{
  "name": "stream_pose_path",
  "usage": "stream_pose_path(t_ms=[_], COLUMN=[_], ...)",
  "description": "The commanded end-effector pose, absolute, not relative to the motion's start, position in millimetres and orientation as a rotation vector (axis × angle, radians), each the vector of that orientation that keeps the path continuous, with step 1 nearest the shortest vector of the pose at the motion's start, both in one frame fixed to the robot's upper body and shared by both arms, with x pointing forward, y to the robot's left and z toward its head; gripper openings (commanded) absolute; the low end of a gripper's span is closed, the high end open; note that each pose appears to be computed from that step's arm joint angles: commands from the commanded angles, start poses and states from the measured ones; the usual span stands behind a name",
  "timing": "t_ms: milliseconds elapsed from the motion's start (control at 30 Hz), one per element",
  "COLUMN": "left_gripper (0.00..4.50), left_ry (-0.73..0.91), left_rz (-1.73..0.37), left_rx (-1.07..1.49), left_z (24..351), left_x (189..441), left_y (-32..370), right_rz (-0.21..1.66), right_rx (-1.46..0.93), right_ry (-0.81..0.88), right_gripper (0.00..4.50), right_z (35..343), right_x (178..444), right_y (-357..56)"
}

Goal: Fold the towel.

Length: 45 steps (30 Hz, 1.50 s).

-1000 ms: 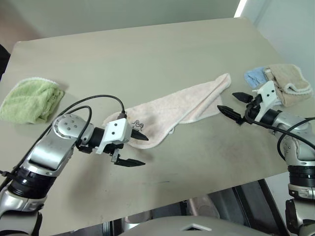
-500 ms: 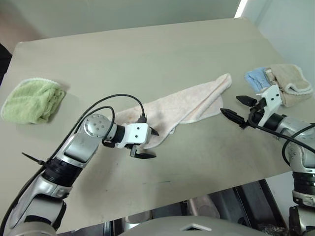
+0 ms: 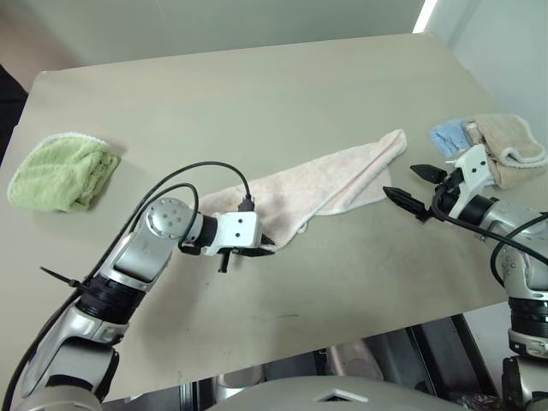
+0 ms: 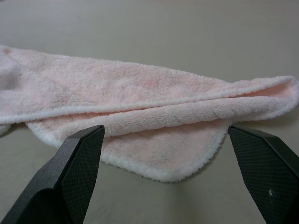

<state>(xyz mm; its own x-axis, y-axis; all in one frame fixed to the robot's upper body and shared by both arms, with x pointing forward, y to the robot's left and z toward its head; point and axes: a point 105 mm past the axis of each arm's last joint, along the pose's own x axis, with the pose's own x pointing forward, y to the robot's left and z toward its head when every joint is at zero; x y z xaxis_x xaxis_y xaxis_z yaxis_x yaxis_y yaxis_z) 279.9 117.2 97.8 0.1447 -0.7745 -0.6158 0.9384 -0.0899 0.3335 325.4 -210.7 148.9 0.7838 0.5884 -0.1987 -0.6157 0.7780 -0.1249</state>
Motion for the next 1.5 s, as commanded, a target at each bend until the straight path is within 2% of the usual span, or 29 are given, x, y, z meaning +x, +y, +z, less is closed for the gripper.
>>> stream_pose_path(t_ms=[33,133,300,467,667,900,1233,1500], left_gripper=[0.03,0.03,0.03,0.03,0.03,0.03,0.03,0.03], left_ry=[0.217,0.230,0.340,0.427,0.429,0.435,0.477,0.501], left_rz=[-1.427,-1.403,-1.341,-1.238,-1.135,-1.124,-1.130,-1.162], left_rx=[0.764,0.718,0.590,0.627,0.635,0.647,0.677,0.719], left_z=[113,119,131,127,129,127,122,119], left_x=[280,279,268,267,273,273,269,261], left_y=[121,128,162,199,221,225,235,234], right_rz=[0.665,0.669,0.647,0.624,0.645,0.692,0.766,0.791], right_rx=[-0.231,-0.264,-0.349,-0.426,-0.561,-0.769,-1.064,-1.078], right_ry=[0.097,0.093,0.096,0.103,0.127,0.074,0.073,0.076], right_gripper=[4.50,4.50,4.50,4.50,4.50,4.50,4.50,4.50], right_z=[165,169,175,176,174,188,187,194], right_x=[328,331,345,362,384,400,421,437], right_y=[-208,-210,-221,-230,-230,-223,-209,-188])
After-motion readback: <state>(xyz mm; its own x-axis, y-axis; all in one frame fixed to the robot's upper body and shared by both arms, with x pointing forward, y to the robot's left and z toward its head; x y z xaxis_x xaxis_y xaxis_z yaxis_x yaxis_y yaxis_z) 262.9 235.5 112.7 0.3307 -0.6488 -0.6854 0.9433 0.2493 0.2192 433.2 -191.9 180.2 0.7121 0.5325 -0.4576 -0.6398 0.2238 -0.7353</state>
